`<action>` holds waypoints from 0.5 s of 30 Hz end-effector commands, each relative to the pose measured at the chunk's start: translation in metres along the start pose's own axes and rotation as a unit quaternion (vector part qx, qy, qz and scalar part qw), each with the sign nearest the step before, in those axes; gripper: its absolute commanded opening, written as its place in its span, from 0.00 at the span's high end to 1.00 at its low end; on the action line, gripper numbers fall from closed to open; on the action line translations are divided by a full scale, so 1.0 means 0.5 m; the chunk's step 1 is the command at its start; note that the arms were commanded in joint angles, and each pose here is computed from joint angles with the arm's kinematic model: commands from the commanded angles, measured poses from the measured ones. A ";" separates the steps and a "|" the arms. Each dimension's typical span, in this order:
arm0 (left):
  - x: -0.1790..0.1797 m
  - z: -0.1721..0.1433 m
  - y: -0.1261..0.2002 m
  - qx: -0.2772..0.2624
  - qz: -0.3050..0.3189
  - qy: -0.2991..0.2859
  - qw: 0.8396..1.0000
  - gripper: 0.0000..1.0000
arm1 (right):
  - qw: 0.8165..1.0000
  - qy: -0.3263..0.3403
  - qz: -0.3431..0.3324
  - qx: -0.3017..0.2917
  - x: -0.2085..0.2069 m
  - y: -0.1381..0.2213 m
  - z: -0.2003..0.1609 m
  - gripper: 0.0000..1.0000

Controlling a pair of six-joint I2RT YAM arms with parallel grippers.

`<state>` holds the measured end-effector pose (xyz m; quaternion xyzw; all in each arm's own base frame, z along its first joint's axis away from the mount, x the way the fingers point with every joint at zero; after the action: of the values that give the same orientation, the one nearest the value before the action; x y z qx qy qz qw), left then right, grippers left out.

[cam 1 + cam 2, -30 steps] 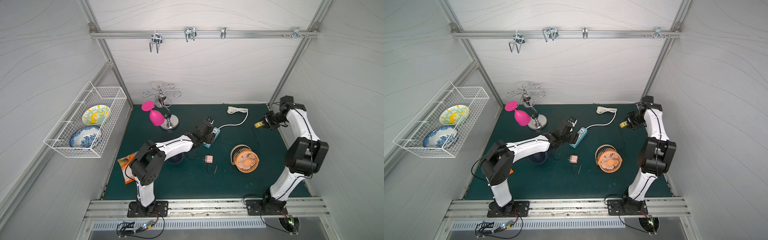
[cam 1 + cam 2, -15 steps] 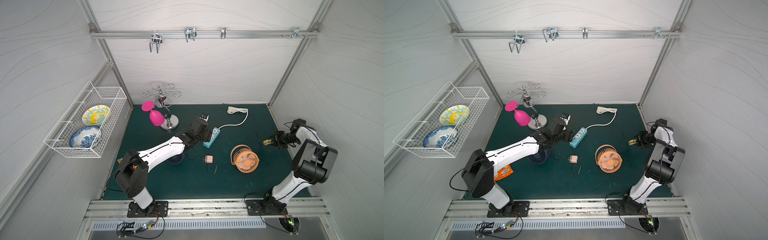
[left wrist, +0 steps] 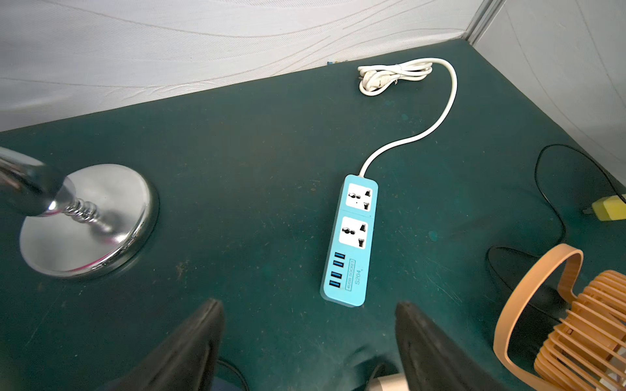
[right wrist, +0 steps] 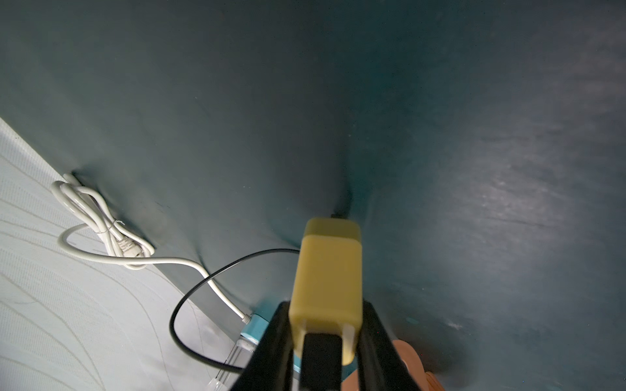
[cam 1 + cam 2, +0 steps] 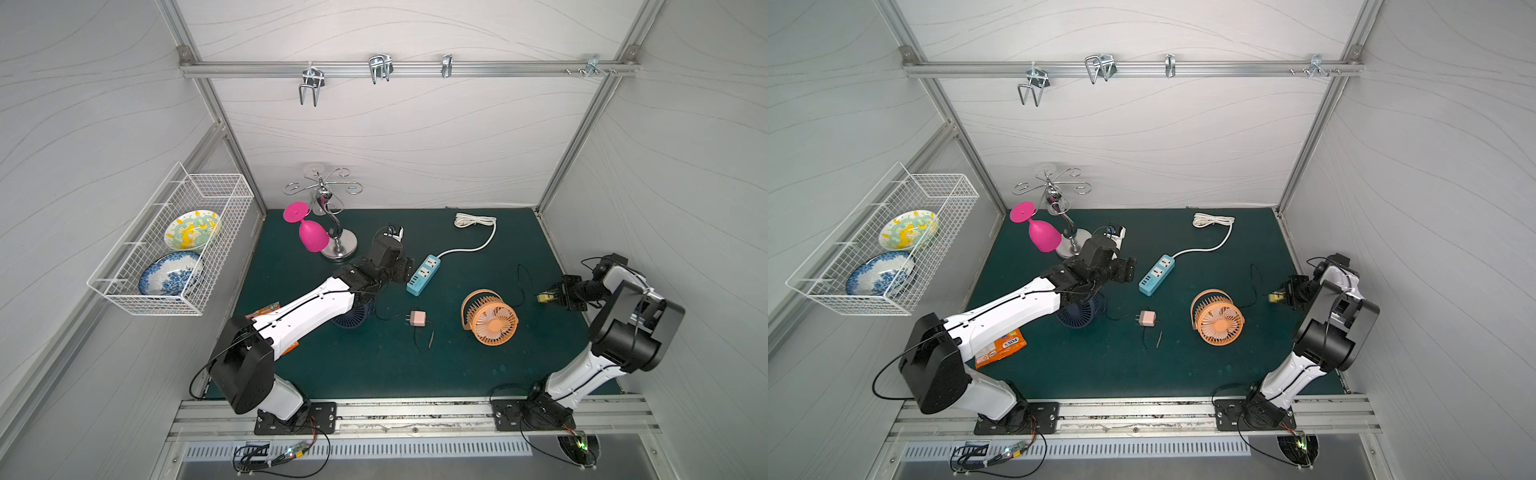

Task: Unplug the desk fan from the power strip
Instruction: Place the plug at the center of the board.

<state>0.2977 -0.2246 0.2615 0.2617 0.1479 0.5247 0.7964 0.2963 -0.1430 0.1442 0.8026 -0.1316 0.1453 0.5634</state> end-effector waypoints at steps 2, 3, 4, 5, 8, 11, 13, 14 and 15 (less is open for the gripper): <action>0.017 0.021 0.032 -0.026 0.009 0.016 0.999 0.16 | 1.000 0.011 0.005 0.005 -0.005 -0.002 -0.006 0.83; 0.019 0.022 0.034 -0.027 0.010 0.018 0.999 0.16 | 1.000 0.010 0.005 0.007 -0.006 -0.004 -0.006 0.80; 0.022 0.022 0.036 -0.027 0.010 0.021 0.999 0.16 | 1.000 0.009 0.006 0.010 -0.008 -0.006 -0.006 0.76; 0.024 0.022 0.037 -0.026 0.010 0.023 0.999 0.16 | 1.000 0.010 0.006 0.012 -0.009 -0.008 -0.009 0.72; 0.025 0.022 0.041 -0.027 0.010 0.023 0.999 0.16 | 1.000 0.016 0.007 0.014 -0.013 -0.007 -0.015 0.56; 0.026 0.023 0.043 -0.028 0.008 0.025 0.999 0.16 | 1.000 0.022 0.009 0.011 -0.012 0.001 -0.022 0.41; 0.027 0.025 0.046 -0.030 0.008 0.026 0.999 0.16 | 0.999 0.029 0.012 0.011 -0.009 0.008 -0.027 0.35; 0.028 0.026 0.048 -0.030 0.008 0.027 0.999 0.16 | 0.999 0.032 0.011 0.011 -0.008 0.011 -0.031 0.31; 0.029 0.026 0.050 -0.031 0.007 0.027 0.999 0.16 | 0.999 0.035 0.008 0.009 -0.009 0.016 -0.034 0.24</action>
<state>0.2929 -0.2110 0.2752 0.2456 0.1540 0.5364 0.7927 0.2907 -0.1345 0.1393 0.8061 -0.1223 0.1609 0.5562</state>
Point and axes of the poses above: each gripper's point midway between its finger pads, its own y axis back along the fingers, its own x axis along the line the jaws close on, z = x × y, the point moved 9 cm from there along y, back along the fingers, and after that the axes turned 8 degrees about -y, right-handed, at the moved point
